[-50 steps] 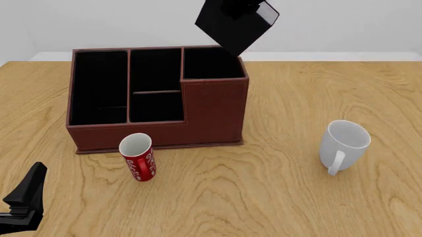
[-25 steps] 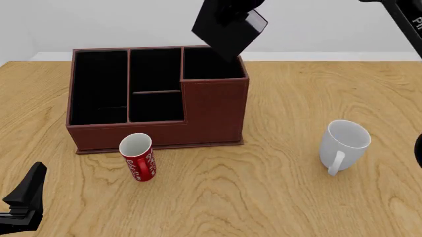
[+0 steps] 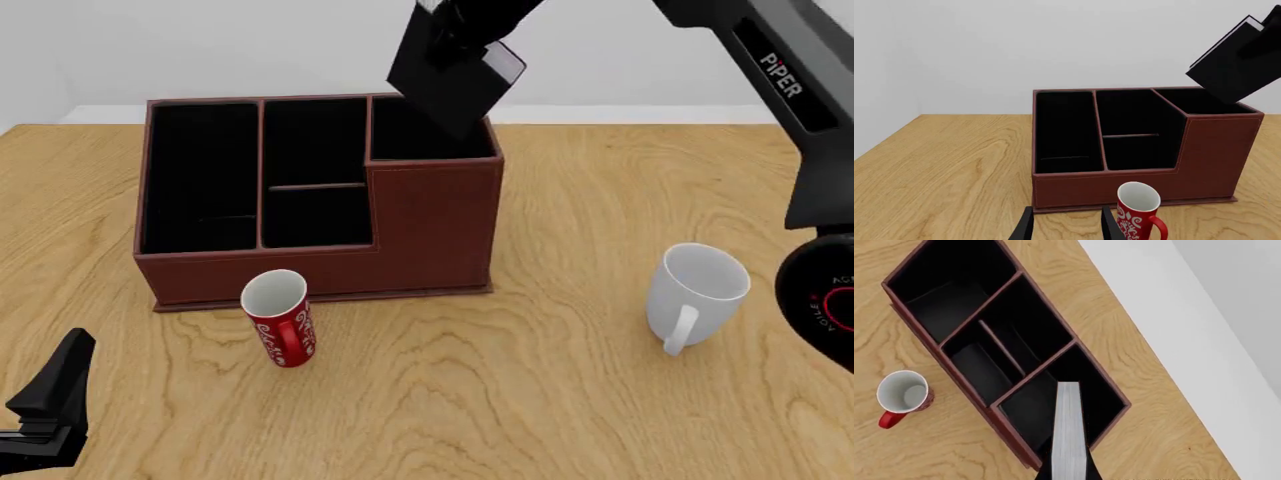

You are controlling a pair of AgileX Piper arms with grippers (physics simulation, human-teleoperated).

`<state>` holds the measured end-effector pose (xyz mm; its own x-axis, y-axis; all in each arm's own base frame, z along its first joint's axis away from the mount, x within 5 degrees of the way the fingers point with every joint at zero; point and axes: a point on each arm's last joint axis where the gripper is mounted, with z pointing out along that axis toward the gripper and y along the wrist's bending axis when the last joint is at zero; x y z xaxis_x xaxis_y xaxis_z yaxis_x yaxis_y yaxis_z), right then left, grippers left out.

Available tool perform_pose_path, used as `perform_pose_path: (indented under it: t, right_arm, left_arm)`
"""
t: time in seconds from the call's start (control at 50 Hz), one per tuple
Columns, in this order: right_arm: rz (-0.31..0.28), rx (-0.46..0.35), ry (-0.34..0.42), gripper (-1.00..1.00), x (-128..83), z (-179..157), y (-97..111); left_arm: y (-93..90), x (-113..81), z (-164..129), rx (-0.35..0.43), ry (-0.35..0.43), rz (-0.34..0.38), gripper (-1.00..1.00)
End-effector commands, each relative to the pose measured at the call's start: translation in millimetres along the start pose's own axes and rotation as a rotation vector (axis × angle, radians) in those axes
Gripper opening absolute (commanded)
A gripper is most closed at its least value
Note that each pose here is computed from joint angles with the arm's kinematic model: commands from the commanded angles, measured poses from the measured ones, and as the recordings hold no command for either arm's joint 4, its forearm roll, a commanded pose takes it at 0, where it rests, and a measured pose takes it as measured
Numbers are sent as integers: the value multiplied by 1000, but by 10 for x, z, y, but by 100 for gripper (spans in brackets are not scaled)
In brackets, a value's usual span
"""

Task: Pick up the book and place it in the right compartment of the caddy.

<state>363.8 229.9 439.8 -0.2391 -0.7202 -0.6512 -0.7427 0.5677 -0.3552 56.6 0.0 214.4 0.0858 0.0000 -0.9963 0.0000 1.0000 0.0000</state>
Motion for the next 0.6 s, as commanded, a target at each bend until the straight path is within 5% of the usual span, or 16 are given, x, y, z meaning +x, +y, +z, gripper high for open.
perform_pose_path:
  t: [0.02, 0.6]
  right_arm:
    - [27, 6, 30, -100, 70, 158, -80]
    - [48, -16, 81, -100, 146, 563, -76]
  left_arm:
    - [0, 0, 0, 0, 0, 0, 100]
    - [0, 0, 0, 0, 0, 0, 100]
